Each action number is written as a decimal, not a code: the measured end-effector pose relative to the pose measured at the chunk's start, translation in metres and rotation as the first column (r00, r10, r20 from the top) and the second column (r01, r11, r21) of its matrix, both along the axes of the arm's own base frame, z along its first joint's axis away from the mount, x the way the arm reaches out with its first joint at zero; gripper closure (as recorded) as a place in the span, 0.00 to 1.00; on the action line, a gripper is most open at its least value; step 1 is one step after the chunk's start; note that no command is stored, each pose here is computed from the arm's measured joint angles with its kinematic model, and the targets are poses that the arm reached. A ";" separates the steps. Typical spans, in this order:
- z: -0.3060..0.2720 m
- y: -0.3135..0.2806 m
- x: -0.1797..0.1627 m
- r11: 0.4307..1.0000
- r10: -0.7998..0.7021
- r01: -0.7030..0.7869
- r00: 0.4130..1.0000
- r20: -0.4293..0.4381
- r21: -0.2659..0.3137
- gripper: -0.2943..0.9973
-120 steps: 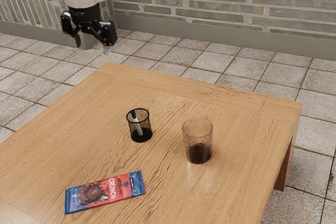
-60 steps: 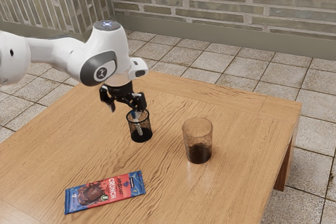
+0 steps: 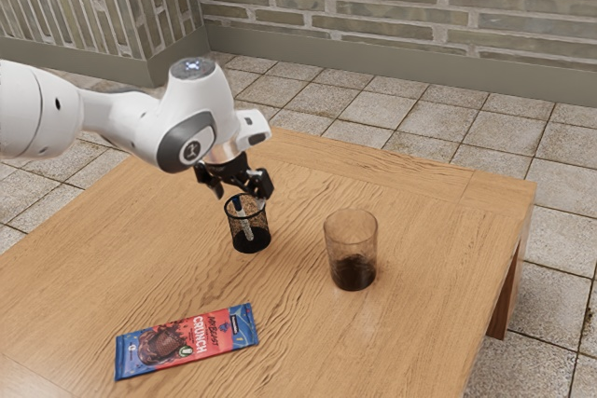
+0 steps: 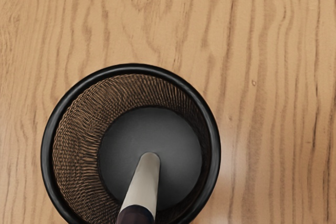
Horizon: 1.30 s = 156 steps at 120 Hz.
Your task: Take the marker out of the pen holder and place it to the left of the pen holder.
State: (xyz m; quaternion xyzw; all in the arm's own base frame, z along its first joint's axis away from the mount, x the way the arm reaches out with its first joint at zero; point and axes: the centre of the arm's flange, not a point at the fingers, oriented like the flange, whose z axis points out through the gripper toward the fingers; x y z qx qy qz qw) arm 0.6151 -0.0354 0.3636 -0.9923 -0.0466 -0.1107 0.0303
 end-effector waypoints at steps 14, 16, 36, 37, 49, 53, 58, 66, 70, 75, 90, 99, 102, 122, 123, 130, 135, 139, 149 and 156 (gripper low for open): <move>-0.009 0.004 0.001 1.000 0.002 -0.002 1.000 -0.004 -0.007 0.23; -0.009 0.005 0.001 1.000 0.002 -0.002 1.000 -0.004 -0.008 0.23; -0.014 0.007 0.003 1.000 -0.005 0.005 1.000 -0.002 -0.010 0.24; -0.013 0.007 0.003 1.000 -0.005 0.005 1.000 -0.002 -0.010 0.24; -0.009 0.007 0.004 1.000 -0.011 0.011 1.000 0.008 -0.008 0.41; -0.007 0.007 0.003 1.000 -0.011 0.012 1.000 0.010 -0.008 0.46; -0.007 0.008 0.003 1.000 -0.012 0.013 1.000 0.011 -0.008 0.51; -0.006 0.008 0.003 1.000 -0.014 0.015 1.000 0.011 -0.008 0.59; -0.006 0.007 0.003 1.000 -0.016 0.016 1.000 0.012 -0.008 0.62; -0.005 0.007 0.003 1.000 -0.017 0.018 1.000 0.012 -0.008 0.65; -0.003 0.007 0.000 1.000 -0.020 0.020 1.000 0.012 -0.007 0.71; -0.003 0.008 -0.001 1.000 -0.020 0.020 1.000 0.011 -0.006 0.73; -0.003 0.008 -0.002 1.000 -0.020 0.020 1.000 0.010 -0.006 0.73; 0.003 0.008 -0.004 1.000 -0.017 0.017 1.000 0.012 -0.003 0.79; 0.005 0.008 -0.004 1.000 -0.017 0.017 1.000 0.016 -0.002 0.79; 0.031 0.008 -0.007 1.000 -0.015 0.015 0.999 0.049 0.001 0.80; 0.055 0.009 -0.011 1.000 -0.012 0.012 0.997 0.076 0.004 0.81; 0.070 0.009 -0.014 1.000 -0.010 0.010 0.996 0.093 0.007 0.82; 0.106 0.010 -0.022 1.000 -0.007 0.004 0.991 0.130 0.018 0.82; 0.128 0.011 -0.024 1.000 -0.003 -0.002 0.990 0.142 0.029 0.83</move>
